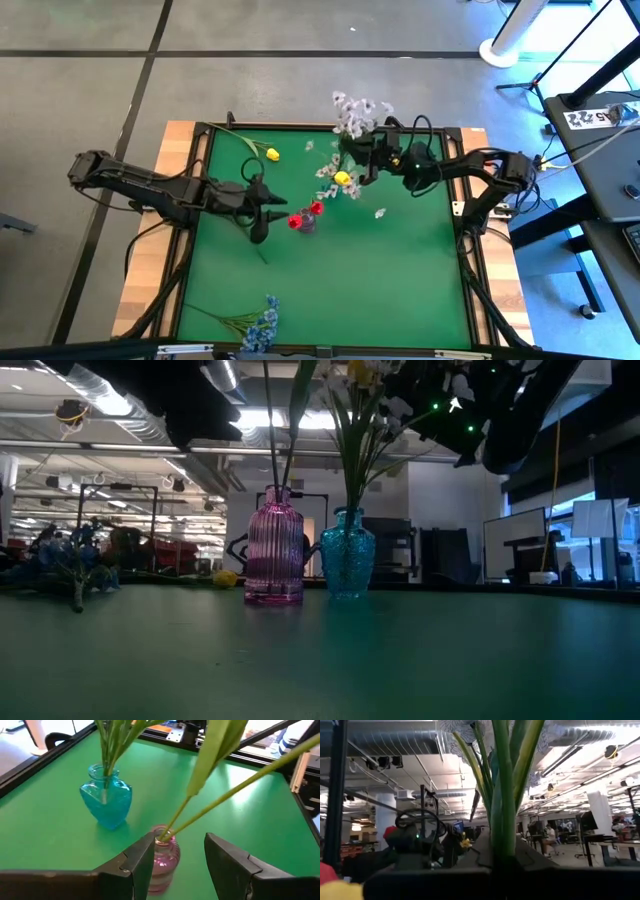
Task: Sort flowers into vase by color
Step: Put the white flowers into the blue vase
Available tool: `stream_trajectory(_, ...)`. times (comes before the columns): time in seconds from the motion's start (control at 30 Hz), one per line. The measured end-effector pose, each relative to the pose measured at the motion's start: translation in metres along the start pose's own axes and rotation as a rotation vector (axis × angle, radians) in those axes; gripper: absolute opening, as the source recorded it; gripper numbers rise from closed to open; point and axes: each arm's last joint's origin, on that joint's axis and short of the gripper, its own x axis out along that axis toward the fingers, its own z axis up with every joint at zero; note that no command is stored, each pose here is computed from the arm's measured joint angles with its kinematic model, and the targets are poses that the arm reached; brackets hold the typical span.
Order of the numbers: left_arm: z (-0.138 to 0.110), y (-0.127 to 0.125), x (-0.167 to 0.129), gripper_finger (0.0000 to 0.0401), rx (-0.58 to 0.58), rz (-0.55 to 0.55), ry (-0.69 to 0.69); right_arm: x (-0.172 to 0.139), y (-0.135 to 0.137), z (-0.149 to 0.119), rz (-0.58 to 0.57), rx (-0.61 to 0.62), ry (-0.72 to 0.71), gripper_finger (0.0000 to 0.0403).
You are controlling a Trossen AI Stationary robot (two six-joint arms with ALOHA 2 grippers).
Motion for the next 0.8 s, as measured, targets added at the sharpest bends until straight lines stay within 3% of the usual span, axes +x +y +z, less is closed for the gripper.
stream_trajectory(0.5, -0.004, 0.021, 0.003, 0.0167, -0.051, 0.139, 0.068, -0.003, -0.005, -0.027, -0.028, -0.052, 0.204, 0.0024)
stream_trajectory(0.8, -0.005, 0.054, 0.005, 0.0167, -0.133, 0.286, 0.121, -0.003, -0.003, -0.023, 0.023, -0.034, 0.277, 0.0025)
